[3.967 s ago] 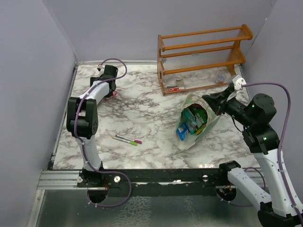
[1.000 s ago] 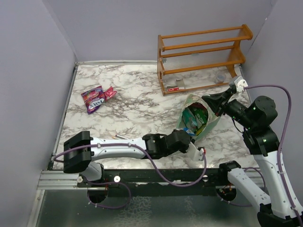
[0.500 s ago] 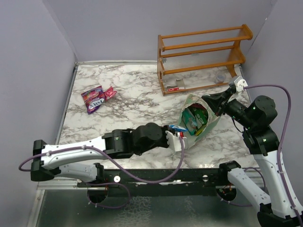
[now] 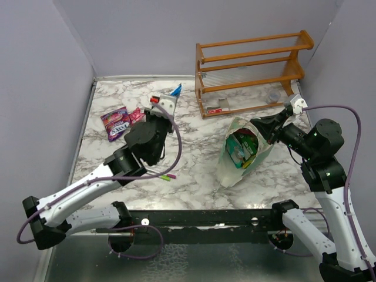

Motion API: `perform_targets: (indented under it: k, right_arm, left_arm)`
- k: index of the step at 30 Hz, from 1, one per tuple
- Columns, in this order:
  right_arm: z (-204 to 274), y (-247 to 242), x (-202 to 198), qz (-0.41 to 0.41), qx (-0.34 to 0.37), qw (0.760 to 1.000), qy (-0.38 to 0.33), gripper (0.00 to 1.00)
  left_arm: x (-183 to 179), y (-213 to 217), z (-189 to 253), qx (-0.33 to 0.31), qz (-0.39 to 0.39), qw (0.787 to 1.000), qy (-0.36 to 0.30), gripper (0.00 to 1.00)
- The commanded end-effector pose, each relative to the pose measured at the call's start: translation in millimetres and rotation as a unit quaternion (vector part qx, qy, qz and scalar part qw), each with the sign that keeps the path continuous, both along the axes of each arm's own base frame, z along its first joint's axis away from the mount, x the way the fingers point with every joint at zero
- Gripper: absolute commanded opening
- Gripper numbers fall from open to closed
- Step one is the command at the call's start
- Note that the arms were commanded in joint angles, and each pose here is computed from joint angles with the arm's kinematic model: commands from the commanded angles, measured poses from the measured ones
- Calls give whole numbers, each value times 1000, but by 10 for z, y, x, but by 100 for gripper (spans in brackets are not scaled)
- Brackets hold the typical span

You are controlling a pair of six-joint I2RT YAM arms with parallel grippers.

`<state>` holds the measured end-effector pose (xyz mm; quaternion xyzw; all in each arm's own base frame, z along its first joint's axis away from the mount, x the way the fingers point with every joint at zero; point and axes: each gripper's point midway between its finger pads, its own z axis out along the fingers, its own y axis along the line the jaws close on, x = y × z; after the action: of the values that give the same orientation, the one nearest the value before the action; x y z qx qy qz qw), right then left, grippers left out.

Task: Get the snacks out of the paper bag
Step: Place the snack at the center of the board.

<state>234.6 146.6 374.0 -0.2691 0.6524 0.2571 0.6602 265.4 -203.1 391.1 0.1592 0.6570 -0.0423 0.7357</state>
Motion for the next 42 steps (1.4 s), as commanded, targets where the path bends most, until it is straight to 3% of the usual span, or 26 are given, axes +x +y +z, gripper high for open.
perform_targets:
  k: [1,4,8,11,15,18,26,31,34,38,42]
  right_arm:
    - [328,4,-79,5,18,999,-49,1]
    - [337,6,-88,7,17,999,-50,1]
    - [359,10,-108,10,18,998,-52,1]
    - [363,10,-124,11,19,998,-54,1]
    - [357,6,-132,10,17,998,-54,1]
    - [370,0,-144,10,13,998,-57,1]
    - [392,-8,-179,11,10,998,-62,1]
    - [391,-5,-191,13,10,998,-63,1]
    - [381,-1,-187,14,10,998,-62,1]
    - [368,12,-194,19,11,998,-61,1]
    - [365,11,-201,19,12,998,-61,1]
  left_arm:
    - [481,471,-404,-89,146,982,75,0]
    - [727,871,-665,-158,180,964,116,0]
    - [880,1445,-1032,-272,223,921,168,0]
    - [826,1690,-1264,-294,286,894,178,0]
    - [779,1809,-1588,-346,314,862,195,0]
    - [818,1731,-1773,-369,288,858,214,0]
    - [694,1860,-2284,-410,326,817,241,0]
    - [546,2089,-2543,-433,397,774,235,0]
    - [496,2166,-2712,-444,417,759,229,0]
    - [321,2277,-3022,-471,461,716,229,0]
    - [230,2260,-3212,-486,465,699,241,12]
